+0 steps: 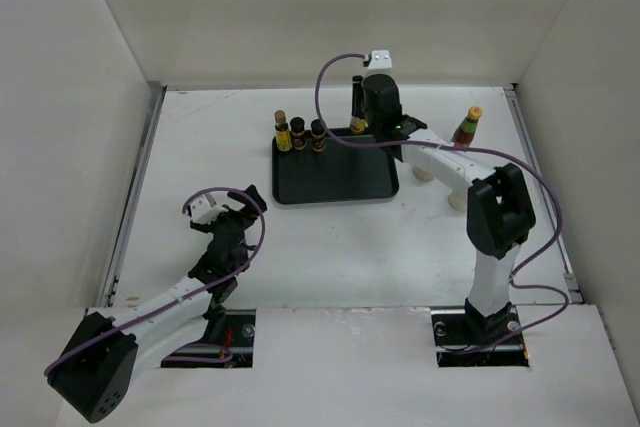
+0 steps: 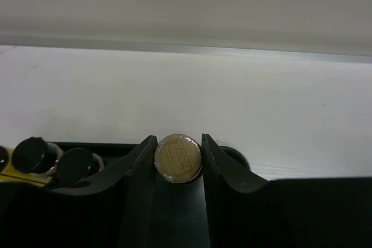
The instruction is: Organize the condiment bottles
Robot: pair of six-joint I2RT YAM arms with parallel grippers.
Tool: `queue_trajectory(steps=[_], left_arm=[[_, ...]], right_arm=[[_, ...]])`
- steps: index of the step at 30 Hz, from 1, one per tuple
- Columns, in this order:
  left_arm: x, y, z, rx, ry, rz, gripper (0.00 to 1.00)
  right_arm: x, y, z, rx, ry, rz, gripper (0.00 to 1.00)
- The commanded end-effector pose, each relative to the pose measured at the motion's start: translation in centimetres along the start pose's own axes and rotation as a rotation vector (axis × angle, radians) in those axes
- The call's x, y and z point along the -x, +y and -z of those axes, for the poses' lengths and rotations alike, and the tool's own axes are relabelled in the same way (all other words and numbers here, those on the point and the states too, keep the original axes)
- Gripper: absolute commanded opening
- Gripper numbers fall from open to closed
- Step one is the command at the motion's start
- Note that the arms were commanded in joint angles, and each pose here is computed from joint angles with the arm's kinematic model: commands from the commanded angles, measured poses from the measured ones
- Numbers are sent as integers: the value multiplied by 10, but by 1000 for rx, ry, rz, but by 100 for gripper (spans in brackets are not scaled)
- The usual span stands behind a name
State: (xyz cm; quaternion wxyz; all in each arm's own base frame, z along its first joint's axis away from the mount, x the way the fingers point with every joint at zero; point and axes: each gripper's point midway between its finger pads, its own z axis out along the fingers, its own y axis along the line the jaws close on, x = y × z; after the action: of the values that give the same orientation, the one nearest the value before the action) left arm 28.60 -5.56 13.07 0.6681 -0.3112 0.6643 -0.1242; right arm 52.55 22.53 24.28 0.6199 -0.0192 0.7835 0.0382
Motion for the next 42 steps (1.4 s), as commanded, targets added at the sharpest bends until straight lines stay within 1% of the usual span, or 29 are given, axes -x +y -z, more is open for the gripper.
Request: queue_trajectory(steps=[1,4,14,20,23,25,28,32,35,38,40,42], left_arm=[[6,-8,-1,-27,-22,51,100],[6,-9,-1,-35,-19,54,100],[3,-9,-2,-34,-9,45,100],[1,-10,-2,-40,-4,45,100],[2,-11,-2,-42,-6,48,100],[1,-10,-2,-40,-4,45,100],[0,-11,-2,-39,-1,41,100],[-1,-11,-3,-39,3,39,100],[1,-11,-3,-40,-1,44,100],[2,-11,-2,-42,-3,46,100],[0,-10,-3,-38,-1,42,100],[2,-12,-2,-45,-5,49,100]], right_arm=[[41,32,-6,61,-127,-70,36],[36,51,-10,100,-126,-94,36],[7,90,-21,152,-82,-98,36],[-13,102,-23,166,-46,-98,37],[-21,105,-26,166,-34,-95,40],[-25,105,-25,167,-27,-93,44],[-20,105,-23,170,-36,-97,58],[1,102,-13,176,-67,-110,72],[21,97,0,182,-95,-120,75],[39,79,19,172,-118,-138,77],[49,53,30,142,-132,-144,79],[50,20,40,86,-130,-143,80]])
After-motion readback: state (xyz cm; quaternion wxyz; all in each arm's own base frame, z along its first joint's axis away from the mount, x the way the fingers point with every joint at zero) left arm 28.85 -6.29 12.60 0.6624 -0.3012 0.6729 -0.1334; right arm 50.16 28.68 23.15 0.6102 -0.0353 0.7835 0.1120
